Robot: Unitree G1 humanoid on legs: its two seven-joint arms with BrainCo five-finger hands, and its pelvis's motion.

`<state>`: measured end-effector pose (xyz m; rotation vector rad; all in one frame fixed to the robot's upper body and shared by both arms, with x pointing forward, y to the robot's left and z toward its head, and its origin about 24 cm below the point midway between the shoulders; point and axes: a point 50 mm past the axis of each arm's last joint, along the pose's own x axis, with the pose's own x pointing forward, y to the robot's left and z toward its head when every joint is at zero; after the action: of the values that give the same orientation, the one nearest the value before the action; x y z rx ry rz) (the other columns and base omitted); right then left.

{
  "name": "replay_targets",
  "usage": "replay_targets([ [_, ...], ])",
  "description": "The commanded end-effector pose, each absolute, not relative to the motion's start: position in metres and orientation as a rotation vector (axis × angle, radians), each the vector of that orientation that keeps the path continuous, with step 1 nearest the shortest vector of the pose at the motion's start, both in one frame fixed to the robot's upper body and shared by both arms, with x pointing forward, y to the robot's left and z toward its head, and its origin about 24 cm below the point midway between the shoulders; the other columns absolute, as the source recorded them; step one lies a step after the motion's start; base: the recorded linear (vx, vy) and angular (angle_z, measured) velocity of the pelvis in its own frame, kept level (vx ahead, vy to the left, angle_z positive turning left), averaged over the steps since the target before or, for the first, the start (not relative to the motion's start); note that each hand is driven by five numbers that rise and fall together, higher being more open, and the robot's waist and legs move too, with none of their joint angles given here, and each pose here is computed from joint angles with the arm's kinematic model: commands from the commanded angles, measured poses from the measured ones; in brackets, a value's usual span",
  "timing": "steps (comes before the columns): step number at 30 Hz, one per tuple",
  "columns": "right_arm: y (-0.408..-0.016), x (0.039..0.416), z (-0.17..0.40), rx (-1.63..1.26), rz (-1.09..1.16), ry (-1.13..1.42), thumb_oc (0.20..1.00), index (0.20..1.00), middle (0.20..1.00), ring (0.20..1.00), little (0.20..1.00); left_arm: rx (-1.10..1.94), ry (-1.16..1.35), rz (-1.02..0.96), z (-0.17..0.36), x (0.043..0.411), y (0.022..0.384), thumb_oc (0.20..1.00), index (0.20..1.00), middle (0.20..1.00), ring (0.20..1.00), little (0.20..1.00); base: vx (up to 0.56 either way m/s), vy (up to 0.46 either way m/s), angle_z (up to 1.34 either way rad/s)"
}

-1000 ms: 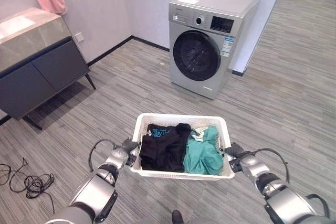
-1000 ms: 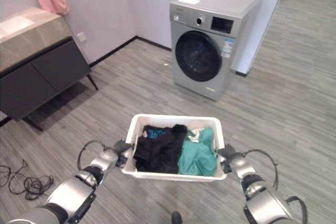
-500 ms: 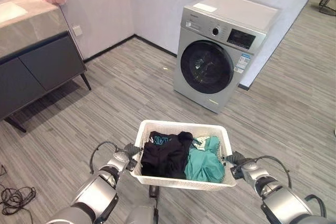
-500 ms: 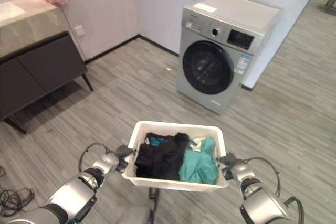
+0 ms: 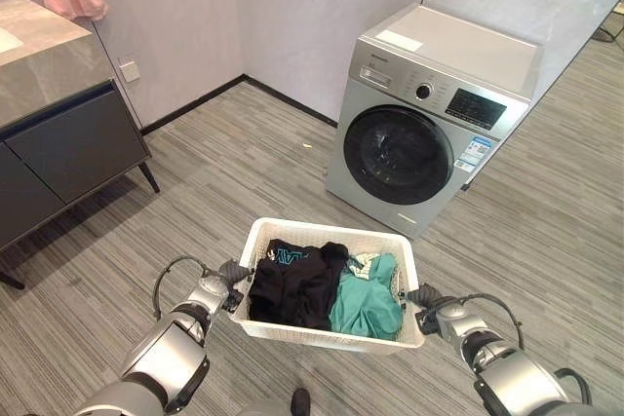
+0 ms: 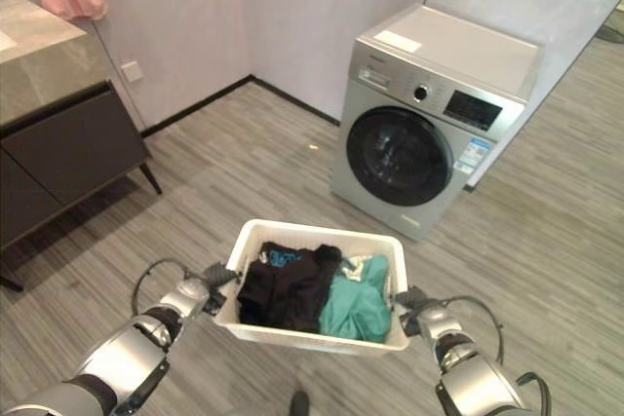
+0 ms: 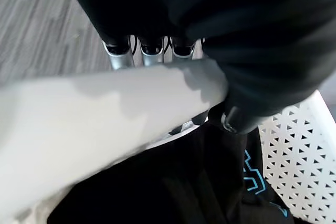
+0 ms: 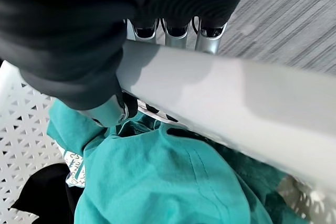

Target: Grab the laundry basket,head to the washer,open it,put in the laundry and shut it.

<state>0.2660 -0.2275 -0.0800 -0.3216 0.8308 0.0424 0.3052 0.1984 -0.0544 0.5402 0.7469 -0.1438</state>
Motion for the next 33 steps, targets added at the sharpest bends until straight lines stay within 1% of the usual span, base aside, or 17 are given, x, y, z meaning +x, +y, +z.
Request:
replay_targets([
  [1,-0.242,0.292,-0.051,-0.269,0.037,0.693,0.200,0.200,0.200,0.200,0.200,0.417,0.629,-0.103,-0.028,0.330,0.196,0.200,0.200,0.200,0.200,0.200,0.20,0.006,0.22],
  [5,-0.242,0.298,-0.045,-0.286,0.042,0.683,0.200,0.200,0.200,0.200,0.200,0.436,0.611,-0.105,-0.022,0.335,0.194,0.200,0.200,0.200,0.200,0.200,0.16,-0.085,0.17],
  [8,-0.245,0.292,-0.050,-0.269,0.032,0.712,0.200,0.200,0.200,0.200,0.200,0.429,0.614,-0.108,-0.022,0.335,0.192,0.200,0.200,0.200,0.200,0.200,0.09,-0.169,0.04],
  [17,-0.253,0.276,-0.063,-0.230,-0.009,0.758,0.200,0.200,0.200,0.200,0.200,0.398,0.667,-0.117,-0.040,0.321,0.189,0.200,0.200,0.200,0.200,0.200,0.04,-0.178,-0.01],
  [22,-0.250,0.272,-0.068,-0.221,-0.004,0.773,0.200,0.200,0.200,0.200,0.200,0.382,0.677,-0.102,-0.042,0.318,0.192,0.200,0.200,0.200,0.200,0.200,0.01,-0.071,0.08],
  [23,-0.245,0.271,-0.070,-0.222,0.011,0.772,0.200,0.200,0.200,0.200,0.200,0.382,0.684,-0.073,-0.043,0.316,0.201,0.200,0.200,0.200,0.200,0.200,-0.02,-0.067,-0.01],
  [28,-0.232,0.276,-0.069,-0.232,0.049,0.739,0.200,0.200,0.200,0.200,0.200,0.364,0.693,-0.031,-0.043,0.313,0.213,0.200,0.200,0.200,0.200,0.200,0.00,-0.025,-0.02],
  [29,-0.225,0.278,-0.068,-0.230,0.060,0.724,0.200,0.200,0.200,0.200,0.200,0.355,0.700,-0.004,-0.044,0.311,0.219,0.200,0.200,0.200,0.200,0.200,-0.01,-0.026,-0.03],
  [33,-0.225,0.280,-0.067,-0.217,0.037,0.713,0.200,0.200,0.200,0.200,0.200,0.333,0.673,0.005,-0.042,0.313,0.217,0.200,0.200,0.200,0.200,0.200,-0.01,-0.016,-0.02],
])
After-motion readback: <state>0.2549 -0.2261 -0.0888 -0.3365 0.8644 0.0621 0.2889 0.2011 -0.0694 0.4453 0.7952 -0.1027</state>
